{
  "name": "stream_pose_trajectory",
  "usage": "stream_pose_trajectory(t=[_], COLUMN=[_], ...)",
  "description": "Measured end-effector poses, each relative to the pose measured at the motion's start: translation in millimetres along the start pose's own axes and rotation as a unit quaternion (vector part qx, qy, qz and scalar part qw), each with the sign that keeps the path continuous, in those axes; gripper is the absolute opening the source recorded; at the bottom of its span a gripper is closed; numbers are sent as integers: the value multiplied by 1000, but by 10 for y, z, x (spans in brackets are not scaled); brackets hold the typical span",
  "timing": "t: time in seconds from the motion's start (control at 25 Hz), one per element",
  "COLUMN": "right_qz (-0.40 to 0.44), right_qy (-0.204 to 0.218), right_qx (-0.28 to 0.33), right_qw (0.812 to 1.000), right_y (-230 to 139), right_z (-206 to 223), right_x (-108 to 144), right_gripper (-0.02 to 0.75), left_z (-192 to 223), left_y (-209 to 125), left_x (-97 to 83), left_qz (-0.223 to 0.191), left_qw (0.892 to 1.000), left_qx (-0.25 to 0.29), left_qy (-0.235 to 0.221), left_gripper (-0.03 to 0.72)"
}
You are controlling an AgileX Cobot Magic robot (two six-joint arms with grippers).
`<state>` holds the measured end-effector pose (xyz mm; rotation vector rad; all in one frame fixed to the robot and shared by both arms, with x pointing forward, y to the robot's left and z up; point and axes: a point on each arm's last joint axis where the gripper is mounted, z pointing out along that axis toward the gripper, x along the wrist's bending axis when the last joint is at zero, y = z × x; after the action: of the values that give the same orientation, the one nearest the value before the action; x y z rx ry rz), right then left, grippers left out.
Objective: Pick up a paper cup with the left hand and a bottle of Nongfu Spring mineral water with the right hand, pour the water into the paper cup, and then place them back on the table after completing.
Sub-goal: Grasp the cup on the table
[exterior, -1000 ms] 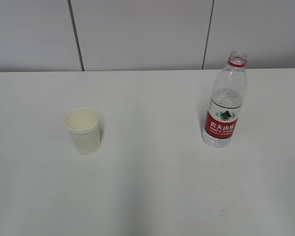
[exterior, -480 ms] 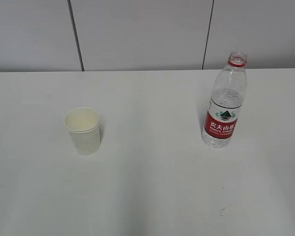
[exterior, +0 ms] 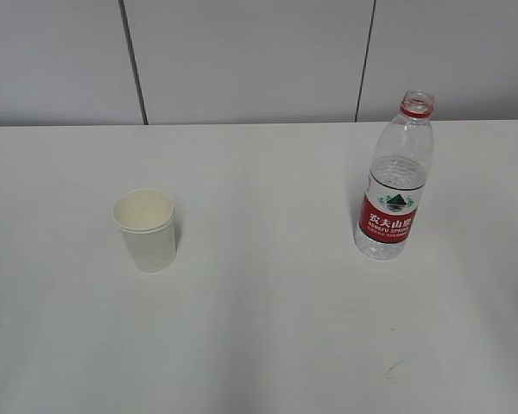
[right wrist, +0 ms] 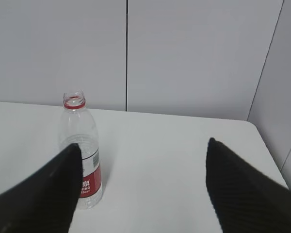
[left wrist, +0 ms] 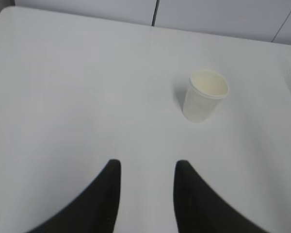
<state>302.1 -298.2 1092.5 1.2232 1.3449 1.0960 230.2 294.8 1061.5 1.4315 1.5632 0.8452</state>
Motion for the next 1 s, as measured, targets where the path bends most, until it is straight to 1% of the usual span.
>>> stream_pose_trajectory(t=[0.08,0.12,0.24,0.36,0.48,0.56,0.68,0.8,0.88,1.0], right_qz=[-1,-1,-1,-1,-1,-1,-1,1,9,25], right_qy=[0,0,1,1,2,4,5,6,6,4], right_qx=[-3,-4,-4,0,7,18,37,43,35,19], right_qw=[1000,1000,1000,1000,1000,1000,999,999,999,999], right_y=[28,41,62,63,50,23,-21,-44,-35,-21], right_z=[101,155,313,462,597,686,783,851,885,960], right_x=[-2,-2,-2,0,3,6,10,13,14,12], right_gripper=[587,587,587,587,587,587,587,587,587,587], left_z=[-14,-16,55,215,400,539,781,996,1114,1228], left_y=[106,169,343,510,675,765,773,668,562,399], left_x=[-16,-21,-30,-32,-29,-25,1,41,72,108], left_qz=[22,28,45,80,95,92,77,53,36,27], left_qw=[999,998,995,992,989,987,984,984,986,988], left_qx=[-31,-51,-89,-99,-112,-130,-158,-167,-161,-150], left_qy=[-4,-5,-4,3,8,10,12,14,17,23], left_gripper=[240,240,240,240,240,240,240,240,240,240])
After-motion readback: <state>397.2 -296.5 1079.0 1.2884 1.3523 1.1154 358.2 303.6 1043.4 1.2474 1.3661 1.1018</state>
